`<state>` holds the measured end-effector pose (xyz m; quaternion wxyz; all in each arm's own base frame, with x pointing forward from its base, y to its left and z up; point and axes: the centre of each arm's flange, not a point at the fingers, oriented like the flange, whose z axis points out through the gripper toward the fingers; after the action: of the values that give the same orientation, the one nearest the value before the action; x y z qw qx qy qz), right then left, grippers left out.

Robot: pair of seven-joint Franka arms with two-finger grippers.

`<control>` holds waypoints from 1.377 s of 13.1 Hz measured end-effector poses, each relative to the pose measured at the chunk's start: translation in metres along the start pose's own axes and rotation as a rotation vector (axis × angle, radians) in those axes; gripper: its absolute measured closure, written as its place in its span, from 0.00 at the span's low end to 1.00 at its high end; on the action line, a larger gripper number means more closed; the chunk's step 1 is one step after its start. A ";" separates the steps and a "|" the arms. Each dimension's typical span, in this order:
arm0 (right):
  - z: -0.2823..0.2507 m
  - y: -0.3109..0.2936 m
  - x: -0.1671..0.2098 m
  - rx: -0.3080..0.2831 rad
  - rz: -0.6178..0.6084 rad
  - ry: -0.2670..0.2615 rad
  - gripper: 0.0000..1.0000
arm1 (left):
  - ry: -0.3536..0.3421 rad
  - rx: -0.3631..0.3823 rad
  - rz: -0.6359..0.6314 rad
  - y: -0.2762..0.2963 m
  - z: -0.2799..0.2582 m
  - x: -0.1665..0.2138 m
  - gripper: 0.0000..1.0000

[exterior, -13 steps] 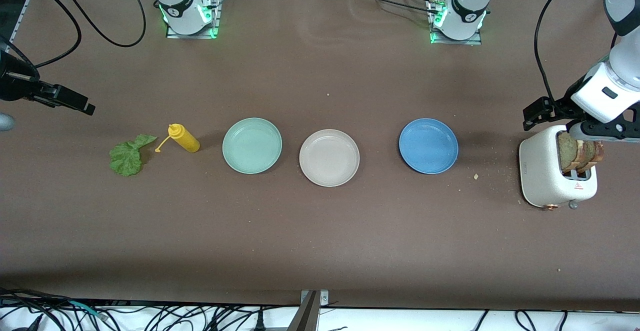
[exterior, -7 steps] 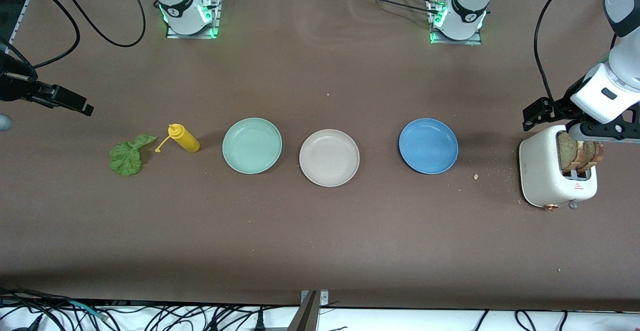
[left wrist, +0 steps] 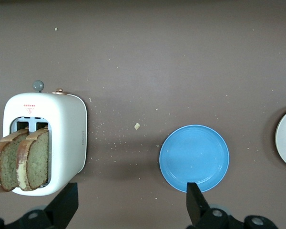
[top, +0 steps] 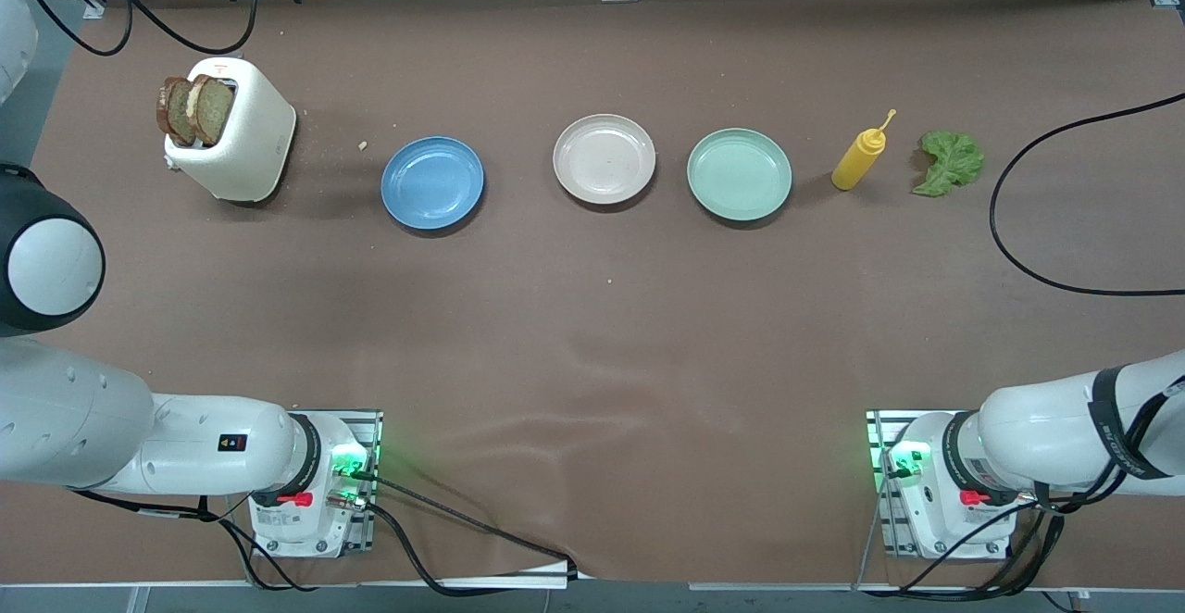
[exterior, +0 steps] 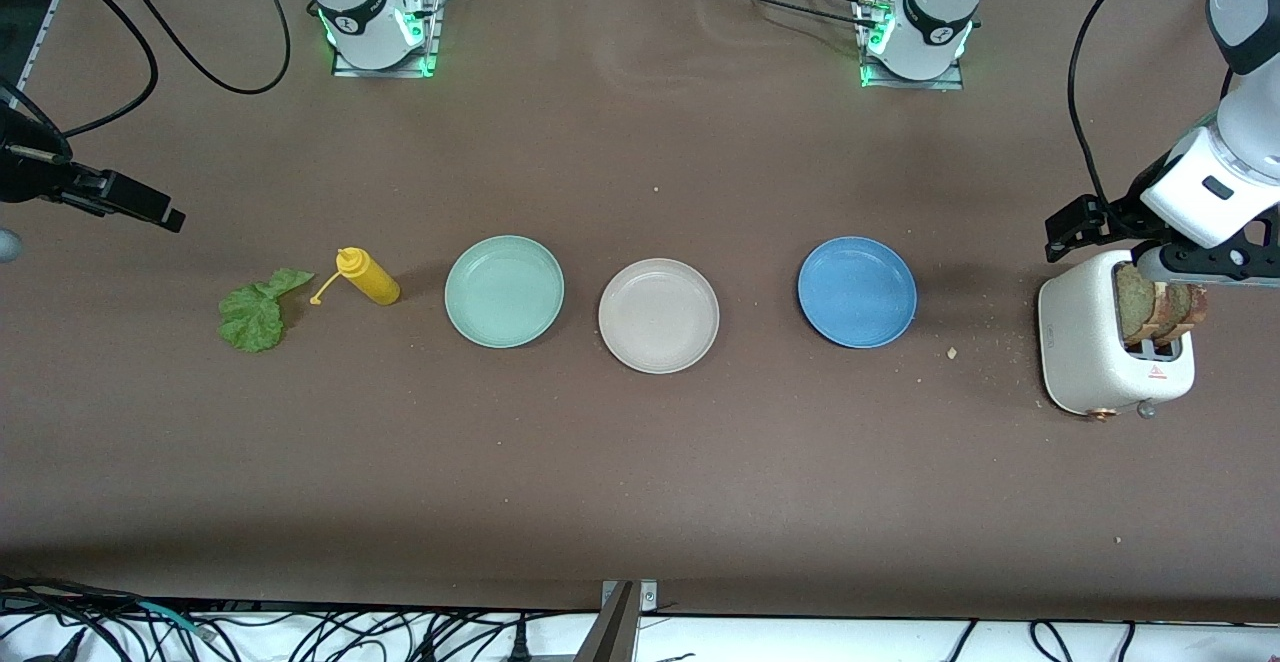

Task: Make sandwich in beige plate with both arms
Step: 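Move the left gripper above the bread slices in the white toaster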

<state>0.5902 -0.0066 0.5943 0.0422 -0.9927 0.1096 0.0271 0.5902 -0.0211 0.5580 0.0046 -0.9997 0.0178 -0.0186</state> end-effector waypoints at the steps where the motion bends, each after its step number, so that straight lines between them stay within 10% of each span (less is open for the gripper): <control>1: 0.000 0.001 0.000 -0.008 0.000 0.002 0.00 | 0.000 0.000 -0.003 -0.002 0.000 0.000 0.00; 18: 0.000 0.006 0.001 -0.054 -0.005 0.011 0.00 | 0.023 0.003 -0.033 -0.019 -0.011 0.002 0.00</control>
<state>0.5902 -0.0127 0.5939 0.0150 -0.9939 0.1068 0.0242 0.5924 -0.0018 0.5696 0.0054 -0.9995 0.0013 -0.0303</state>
